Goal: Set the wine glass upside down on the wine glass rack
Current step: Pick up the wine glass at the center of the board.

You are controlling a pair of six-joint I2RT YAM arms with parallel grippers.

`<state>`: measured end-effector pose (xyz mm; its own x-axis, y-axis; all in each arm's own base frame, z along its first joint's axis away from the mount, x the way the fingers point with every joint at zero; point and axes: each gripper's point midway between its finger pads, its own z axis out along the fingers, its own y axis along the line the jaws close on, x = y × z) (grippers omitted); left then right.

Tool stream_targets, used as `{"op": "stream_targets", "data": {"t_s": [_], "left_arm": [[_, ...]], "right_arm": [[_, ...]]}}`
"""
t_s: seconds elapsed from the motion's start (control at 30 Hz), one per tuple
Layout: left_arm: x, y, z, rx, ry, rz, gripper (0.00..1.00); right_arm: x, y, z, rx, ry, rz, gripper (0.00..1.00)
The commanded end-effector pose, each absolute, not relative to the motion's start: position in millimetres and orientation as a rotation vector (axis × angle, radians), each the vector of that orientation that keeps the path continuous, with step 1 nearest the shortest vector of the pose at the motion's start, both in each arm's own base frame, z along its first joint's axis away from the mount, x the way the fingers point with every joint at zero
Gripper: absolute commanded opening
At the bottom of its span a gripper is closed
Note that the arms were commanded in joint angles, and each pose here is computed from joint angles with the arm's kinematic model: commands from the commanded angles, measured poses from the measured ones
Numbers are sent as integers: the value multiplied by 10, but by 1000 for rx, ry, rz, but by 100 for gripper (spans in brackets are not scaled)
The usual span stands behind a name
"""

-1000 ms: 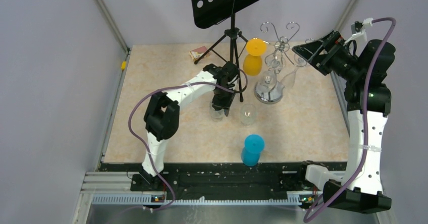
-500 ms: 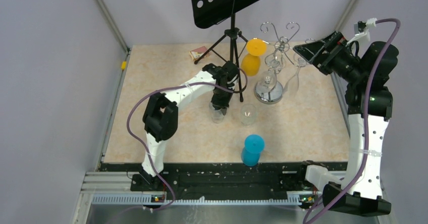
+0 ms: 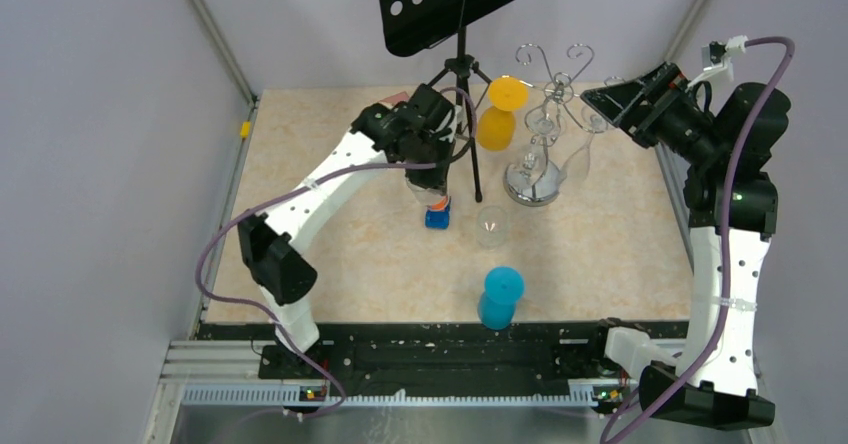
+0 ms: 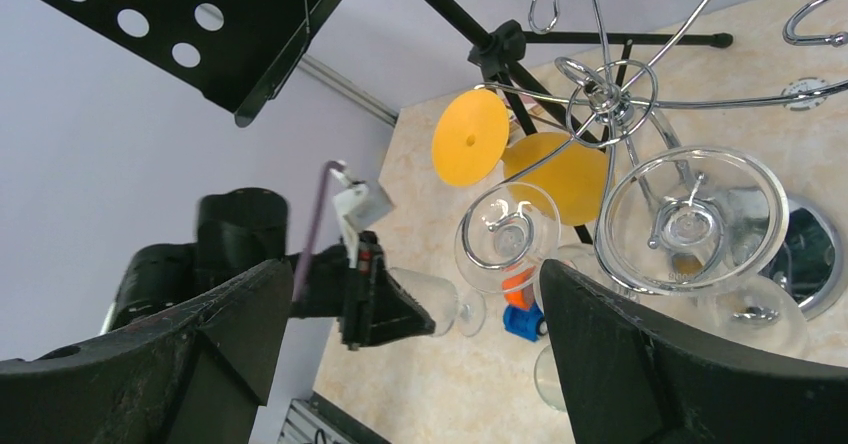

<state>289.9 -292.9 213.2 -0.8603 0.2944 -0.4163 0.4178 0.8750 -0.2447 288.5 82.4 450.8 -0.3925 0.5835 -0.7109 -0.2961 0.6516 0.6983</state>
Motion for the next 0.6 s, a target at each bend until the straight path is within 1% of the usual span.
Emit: {"op": "stream_targets", "data": {"t_s": [0.0,0.3,0.57], "left_arm": [[2940,-2896,2955,482,2409,-591,0],[2717,-3252,4134,551,1979,-1051,0],[2617,-3441,4865,553,1701,-1307,0]], "right_arm": [[2856,817,4616,188,1684,958,95],[2861,867,4620,153,1695,991,94],[2857,938,4558,111,1733,1046,92]]}}
